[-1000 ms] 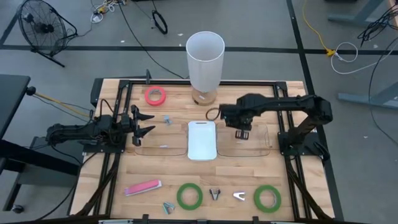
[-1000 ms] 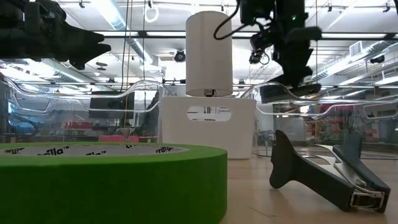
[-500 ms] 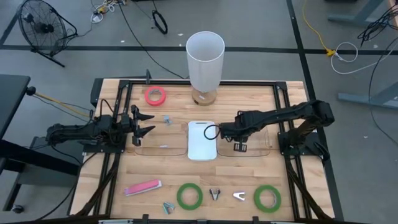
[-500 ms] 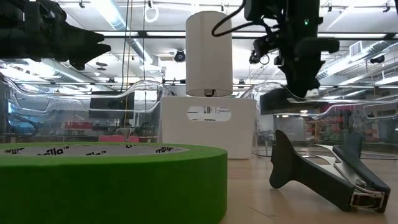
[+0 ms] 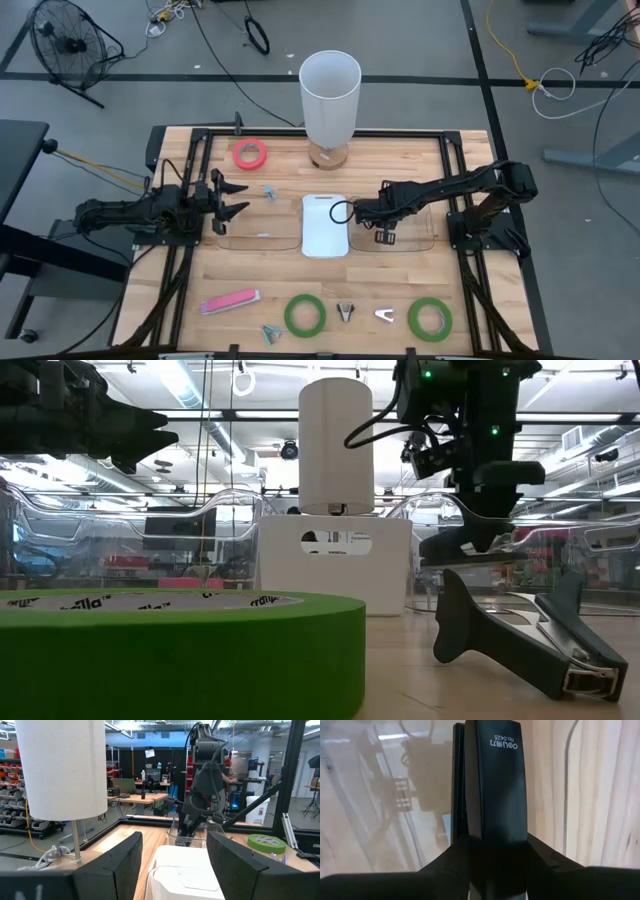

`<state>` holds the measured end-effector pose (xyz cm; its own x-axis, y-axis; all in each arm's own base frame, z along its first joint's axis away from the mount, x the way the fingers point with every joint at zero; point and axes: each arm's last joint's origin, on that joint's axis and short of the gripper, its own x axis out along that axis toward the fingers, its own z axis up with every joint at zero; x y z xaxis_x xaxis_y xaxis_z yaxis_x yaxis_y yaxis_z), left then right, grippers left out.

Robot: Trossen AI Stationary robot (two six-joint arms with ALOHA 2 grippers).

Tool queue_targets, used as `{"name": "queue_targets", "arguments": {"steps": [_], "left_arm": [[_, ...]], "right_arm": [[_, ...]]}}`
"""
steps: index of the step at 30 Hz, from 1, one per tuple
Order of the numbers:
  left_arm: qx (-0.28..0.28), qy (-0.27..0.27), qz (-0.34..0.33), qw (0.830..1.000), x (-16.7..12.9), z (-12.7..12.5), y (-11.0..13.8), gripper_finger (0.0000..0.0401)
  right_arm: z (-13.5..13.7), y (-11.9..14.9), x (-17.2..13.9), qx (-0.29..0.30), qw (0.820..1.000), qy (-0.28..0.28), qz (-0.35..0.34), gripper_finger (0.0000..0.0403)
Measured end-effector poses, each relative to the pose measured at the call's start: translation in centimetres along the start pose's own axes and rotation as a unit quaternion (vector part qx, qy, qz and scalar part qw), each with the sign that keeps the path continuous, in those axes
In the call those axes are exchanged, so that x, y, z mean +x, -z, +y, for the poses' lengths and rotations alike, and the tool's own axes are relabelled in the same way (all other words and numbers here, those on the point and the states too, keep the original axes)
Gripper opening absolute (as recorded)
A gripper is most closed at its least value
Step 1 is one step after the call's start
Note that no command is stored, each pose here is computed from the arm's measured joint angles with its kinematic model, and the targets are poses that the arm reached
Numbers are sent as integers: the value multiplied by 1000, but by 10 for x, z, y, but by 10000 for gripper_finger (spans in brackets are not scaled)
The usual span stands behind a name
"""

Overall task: Pick and place Stapler, Stapler remover, tape
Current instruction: Put the black stapler into the right transparent bin, then put the pink stapler into the right transparent bin

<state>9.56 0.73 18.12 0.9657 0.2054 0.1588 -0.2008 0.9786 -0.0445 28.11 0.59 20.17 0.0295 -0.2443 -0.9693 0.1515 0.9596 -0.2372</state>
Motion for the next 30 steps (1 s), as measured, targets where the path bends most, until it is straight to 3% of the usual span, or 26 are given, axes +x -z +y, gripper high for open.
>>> {"name": "queue_targets", "arguments": {"steps": [5, 11, 15, 22, 26, 30], "left_arm": [[0, 0, 0, 1000, 0, 0, 0, 225], [0, 0, 0, 1000, 0, 0, 0, 225], [0, 0, 0, 1000, 0, 0, 0, 225], [-7, 0, 0, 1000, 0, 0, 0, 225], [-85, 2, 0, 996, 0, 0, 0, 225], [-104, 35, -4, 994, 0, -2, -1, 225]], "right_arm": [[0, 2, 2, -6, 1000, 3, 3, 123], [1, 0, 5, 6, 1000, 1, -11, 265], [1, -1, 6, 9, 1000, 8, -18, 314], [0, -1, 6, 7, 999, 25, -22, 304], [1, -1, 6, 0, 1000, 11, -17, 288], [3, -2, 3, -10, 999, -32, -11, 278]]}}
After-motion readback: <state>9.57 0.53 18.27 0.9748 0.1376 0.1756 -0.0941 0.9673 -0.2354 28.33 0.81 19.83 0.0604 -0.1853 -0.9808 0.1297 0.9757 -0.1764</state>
